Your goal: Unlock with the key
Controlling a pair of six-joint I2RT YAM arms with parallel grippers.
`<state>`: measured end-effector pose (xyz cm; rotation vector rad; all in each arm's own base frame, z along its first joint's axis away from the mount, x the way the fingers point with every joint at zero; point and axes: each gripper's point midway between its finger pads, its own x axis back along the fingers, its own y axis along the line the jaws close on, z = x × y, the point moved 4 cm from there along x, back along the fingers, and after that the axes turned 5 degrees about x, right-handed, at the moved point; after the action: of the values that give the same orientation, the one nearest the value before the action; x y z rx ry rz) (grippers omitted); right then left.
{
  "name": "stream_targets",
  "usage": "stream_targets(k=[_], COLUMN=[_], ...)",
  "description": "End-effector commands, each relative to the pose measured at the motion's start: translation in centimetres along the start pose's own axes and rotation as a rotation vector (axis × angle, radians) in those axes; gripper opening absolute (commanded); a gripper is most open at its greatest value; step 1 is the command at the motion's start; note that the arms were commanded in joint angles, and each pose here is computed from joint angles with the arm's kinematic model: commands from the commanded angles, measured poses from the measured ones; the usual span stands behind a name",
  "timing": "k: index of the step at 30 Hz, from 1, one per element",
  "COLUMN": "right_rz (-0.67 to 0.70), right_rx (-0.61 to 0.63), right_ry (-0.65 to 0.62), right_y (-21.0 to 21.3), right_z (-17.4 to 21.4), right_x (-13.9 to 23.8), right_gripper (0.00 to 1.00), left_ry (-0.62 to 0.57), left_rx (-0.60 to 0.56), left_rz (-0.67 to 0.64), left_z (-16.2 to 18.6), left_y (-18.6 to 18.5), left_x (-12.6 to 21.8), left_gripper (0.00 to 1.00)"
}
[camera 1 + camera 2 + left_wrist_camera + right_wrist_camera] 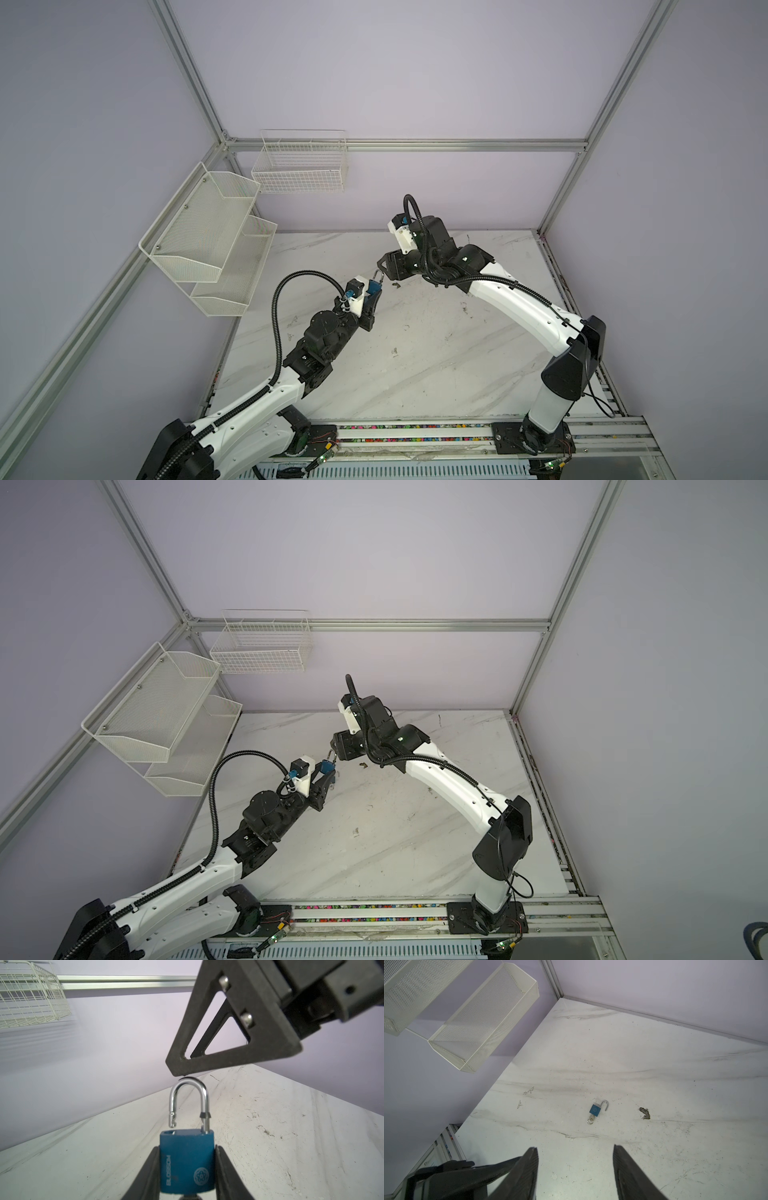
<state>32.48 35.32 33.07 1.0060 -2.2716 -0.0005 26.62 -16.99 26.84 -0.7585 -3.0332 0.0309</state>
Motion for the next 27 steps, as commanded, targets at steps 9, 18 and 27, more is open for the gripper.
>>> stream_targets(k=[9,18,27], right_rz=[0.005,0.093,0.156], right_rx=[0.064,0.032,0.041], right_ry=[0.055,0.12,0.177], right_y=[2.1,1.0,0.1], right_z=[0.4,0.7,1.5], right_x=[-0.1,-1.3,-1.7], right_gripper=[0.61,0.61,0.6], left_ry=[-0.094,-0.104,-0.119], left_rx=[-0.036,-0.054,-0.09], left_rz=[-0.011,-0.038,-0.024], left_z=[-1.2,-1.2,-1.1], left_y=[0.2,0.6,0.5], left_x=[0.6,1.0,1.5], left_gripper=[0.0,0.0,0.0])
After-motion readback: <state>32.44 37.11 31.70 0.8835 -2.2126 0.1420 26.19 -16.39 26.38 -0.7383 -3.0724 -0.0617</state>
